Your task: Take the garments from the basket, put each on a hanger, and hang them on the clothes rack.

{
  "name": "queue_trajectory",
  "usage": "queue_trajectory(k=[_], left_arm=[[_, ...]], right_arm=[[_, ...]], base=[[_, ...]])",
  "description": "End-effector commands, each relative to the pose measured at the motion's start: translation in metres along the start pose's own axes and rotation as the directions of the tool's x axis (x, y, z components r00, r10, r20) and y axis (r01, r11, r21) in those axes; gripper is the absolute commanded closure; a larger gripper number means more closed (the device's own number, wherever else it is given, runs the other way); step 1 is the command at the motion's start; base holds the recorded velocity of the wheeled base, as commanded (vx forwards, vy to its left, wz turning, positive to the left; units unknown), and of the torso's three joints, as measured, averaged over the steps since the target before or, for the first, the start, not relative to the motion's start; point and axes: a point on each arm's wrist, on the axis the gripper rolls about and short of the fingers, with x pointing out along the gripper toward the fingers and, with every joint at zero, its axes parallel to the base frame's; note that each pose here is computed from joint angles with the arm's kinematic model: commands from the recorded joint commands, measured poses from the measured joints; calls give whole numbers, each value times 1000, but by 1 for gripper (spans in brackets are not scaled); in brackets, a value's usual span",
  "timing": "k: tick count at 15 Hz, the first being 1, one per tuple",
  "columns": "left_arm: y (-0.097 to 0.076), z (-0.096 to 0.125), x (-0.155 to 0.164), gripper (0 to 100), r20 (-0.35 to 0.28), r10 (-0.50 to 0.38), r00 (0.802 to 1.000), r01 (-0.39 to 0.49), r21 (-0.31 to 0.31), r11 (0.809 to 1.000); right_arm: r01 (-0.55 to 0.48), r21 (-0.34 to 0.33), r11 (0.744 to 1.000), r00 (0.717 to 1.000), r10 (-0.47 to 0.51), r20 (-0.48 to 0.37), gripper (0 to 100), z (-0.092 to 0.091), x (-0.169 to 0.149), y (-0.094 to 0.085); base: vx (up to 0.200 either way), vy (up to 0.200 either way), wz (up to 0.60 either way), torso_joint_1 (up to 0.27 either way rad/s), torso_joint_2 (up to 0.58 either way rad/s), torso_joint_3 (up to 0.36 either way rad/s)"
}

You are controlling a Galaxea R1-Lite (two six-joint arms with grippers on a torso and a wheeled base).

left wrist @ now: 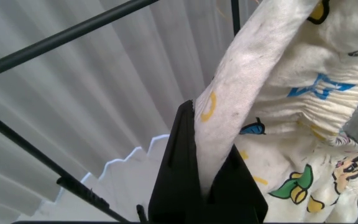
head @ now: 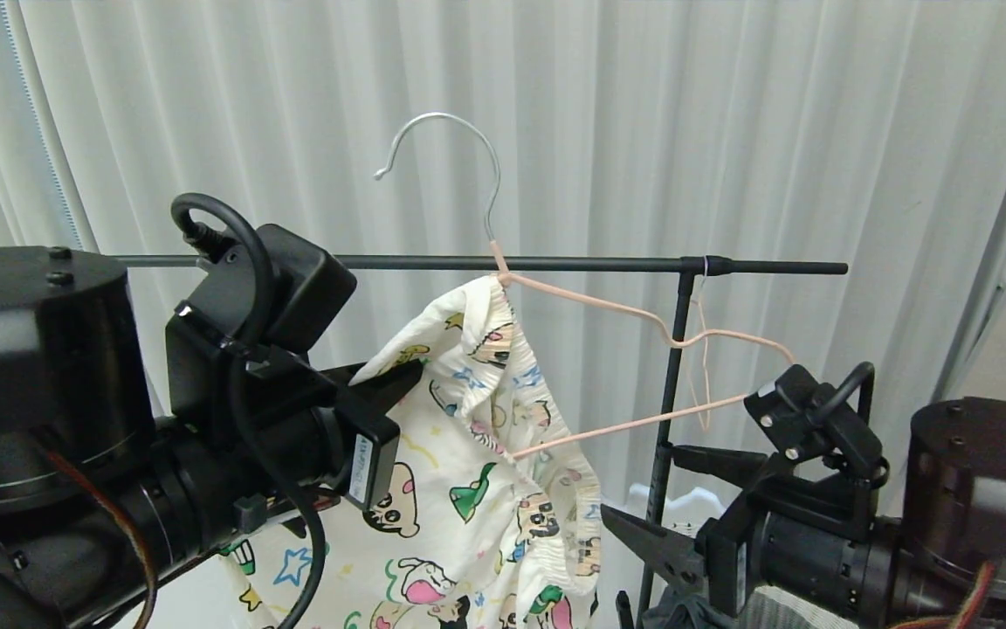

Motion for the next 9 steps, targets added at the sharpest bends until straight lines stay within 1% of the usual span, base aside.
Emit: queue_trajectory(k=[1,2,4,6,8,9], left_arm=[[-6,-1,2,100,-6,-24,1000,24,8,1000],[-8,0,3,100,-4,-31,1000,31,10,999],[-9,3,5,100,15,-34,999,34,7,999],[-10,3,6,100,16,-34,999,34,7,999],[-9,1,5,100,12,-28,1000,28,8,1000],[-6,-4,5,100,-3,-14,1000,14,9,1000]], right_arm=[[-12,9,1000,1000,12,-7,0,1,12,7],[-4,9,1000,1000,4,-14,0,-2,14,8],[41,1,999,998,-41,-48,0,-12,21,8],[72,-14,997,994,-73,-78,0,-19,26,11],[147,-30,989,983,-149,-111,0,-24,25,7],[263,-44,964,956,-267,-121,0,-26,23,-6]], base=[[0,0,0,0,0,0],[0,0,0,0,0,0],[0,0,0,0,0,0],[0,0,0,0,0,0],[0,0,0,0,0,0],[0,0,0,0,0,0]])
